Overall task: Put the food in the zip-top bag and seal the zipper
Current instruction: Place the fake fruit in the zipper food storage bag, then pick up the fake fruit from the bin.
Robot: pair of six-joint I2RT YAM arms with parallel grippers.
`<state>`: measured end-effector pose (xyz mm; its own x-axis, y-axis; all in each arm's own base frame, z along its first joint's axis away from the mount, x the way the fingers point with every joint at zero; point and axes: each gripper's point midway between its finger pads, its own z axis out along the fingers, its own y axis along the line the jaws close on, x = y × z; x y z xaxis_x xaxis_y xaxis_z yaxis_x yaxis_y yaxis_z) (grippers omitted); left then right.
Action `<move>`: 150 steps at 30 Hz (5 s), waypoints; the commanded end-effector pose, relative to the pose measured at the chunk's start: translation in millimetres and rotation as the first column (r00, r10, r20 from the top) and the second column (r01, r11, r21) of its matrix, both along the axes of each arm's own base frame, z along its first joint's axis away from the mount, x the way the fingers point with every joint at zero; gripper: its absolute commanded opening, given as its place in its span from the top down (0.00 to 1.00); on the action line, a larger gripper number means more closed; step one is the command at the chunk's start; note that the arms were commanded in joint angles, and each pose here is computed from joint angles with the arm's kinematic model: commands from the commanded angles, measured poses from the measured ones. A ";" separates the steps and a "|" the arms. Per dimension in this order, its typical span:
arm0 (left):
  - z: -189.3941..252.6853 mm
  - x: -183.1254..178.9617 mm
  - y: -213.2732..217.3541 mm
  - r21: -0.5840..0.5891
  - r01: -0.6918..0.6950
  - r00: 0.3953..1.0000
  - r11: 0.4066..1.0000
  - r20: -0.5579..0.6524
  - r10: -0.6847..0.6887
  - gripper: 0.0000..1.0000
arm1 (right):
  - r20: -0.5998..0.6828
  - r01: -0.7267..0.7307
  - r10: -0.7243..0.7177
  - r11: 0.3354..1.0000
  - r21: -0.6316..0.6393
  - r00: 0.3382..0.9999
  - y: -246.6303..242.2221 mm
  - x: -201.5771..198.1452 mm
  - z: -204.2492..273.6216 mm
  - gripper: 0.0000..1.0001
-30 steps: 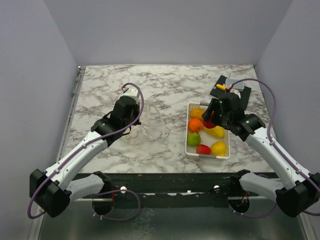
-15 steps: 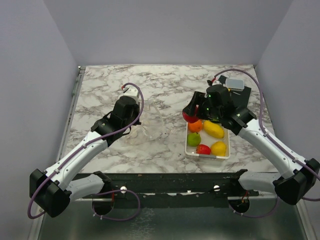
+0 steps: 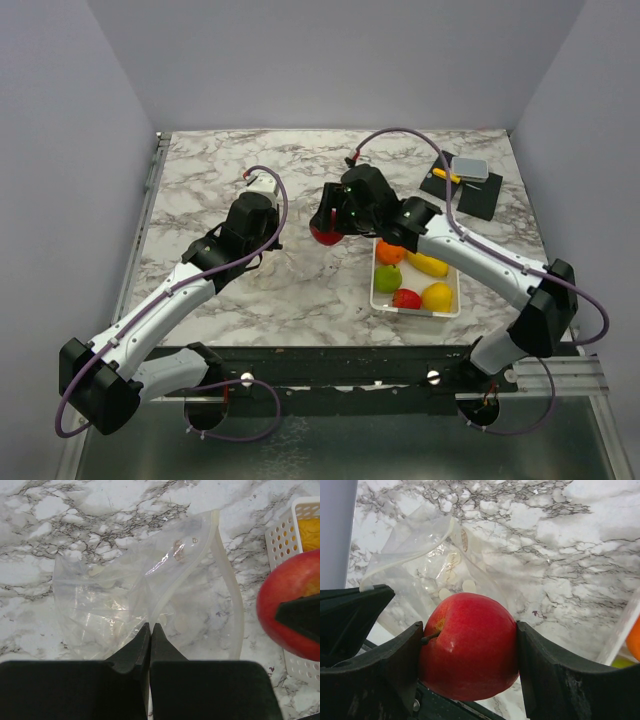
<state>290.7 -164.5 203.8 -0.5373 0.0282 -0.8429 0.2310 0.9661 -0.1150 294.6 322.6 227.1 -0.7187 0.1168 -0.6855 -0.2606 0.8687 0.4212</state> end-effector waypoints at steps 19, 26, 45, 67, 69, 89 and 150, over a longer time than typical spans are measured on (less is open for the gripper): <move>6.7 0.5 3.5 -0.006 -0.010 0.999 1.000 0.034 0.010 1.00 | -0.065 -0.072 0.068 0.996 -0.050 0.996 89.7 0.6 -56.8 0.53; 5.9 0.3 3.9 -0.004 -0.011 0.999 1.000 0.032 0.011 1.00 | -0.067 -0.075 0.072 0.996 -0.047 0.995 91.1 -2.1 -58.2 0.18; 3.4 1.2 4.7 0.005 -0.016 1.000 1.000 0.027 0.015 1.00 | 0.009 0.006 -0.006 0.999 -0.049 1.000 54.2 -6.3 -25.1 0.13; 0.7 0.7 1.9 0.002 -0.005 1.000 1.000 0.016 0.005 1.00 | 0.170 0.323 -0.285 0.905 -0.277 0.943 -113.5 -40.9 -5.5 0.15; 0.7 0.8 2.1 0.002 -0.005 1.000 1.000 0.017 0.005 1.00 | 0.182 0.357 -0.314 0.883 -0.306 0.932 -129.3 -40.6 -7.3 0.15; -0.1 1.1 1.3 0.005 0.000 1.000 1.000 0.014 0.000 1.00 | 0.023 0.324 -0.343 0.861 -0.393 0.939 -170.0 -36.0 -73.0 0.16; 1.8 0.3 1.4 0.001 0.001 1.000 1.000 0.017 -0.001 1.00 | 0.014 0.305 -0.332 0.846 -0.438 0.943 -177.6 -41.1 -67.2 0.99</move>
